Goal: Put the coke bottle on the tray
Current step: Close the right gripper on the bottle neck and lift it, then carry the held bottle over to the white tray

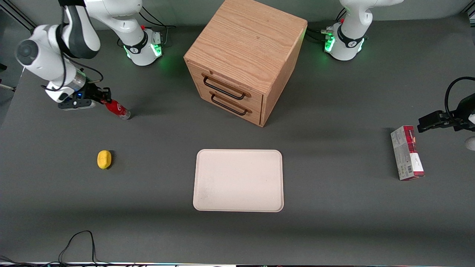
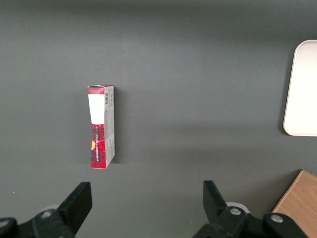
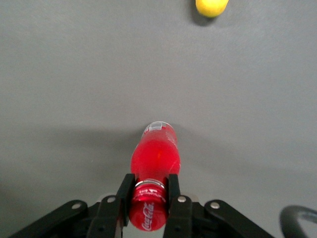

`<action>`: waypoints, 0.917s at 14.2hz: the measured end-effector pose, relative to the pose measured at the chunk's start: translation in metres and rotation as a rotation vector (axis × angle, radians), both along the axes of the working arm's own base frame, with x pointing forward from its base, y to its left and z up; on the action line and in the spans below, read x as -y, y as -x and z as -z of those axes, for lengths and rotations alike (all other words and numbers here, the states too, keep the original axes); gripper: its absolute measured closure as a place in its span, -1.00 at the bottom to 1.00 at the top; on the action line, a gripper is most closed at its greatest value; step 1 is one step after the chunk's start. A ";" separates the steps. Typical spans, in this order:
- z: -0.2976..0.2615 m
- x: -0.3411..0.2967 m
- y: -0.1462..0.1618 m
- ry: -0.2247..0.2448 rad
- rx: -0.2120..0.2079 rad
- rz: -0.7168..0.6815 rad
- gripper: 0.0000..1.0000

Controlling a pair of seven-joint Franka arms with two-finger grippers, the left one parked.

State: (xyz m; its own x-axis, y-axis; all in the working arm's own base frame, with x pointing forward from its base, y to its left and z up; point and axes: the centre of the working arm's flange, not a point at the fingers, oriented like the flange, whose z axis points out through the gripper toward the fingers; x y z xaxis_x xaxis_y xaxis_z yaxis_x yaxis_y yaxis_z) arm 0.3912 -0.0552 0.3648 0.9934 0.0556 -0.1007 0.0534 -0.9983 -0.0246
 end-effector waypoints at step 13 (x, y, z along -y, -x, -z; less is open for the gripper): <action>-0.302 -0.002 -0.054 0.023 0.088 -0.016 0.37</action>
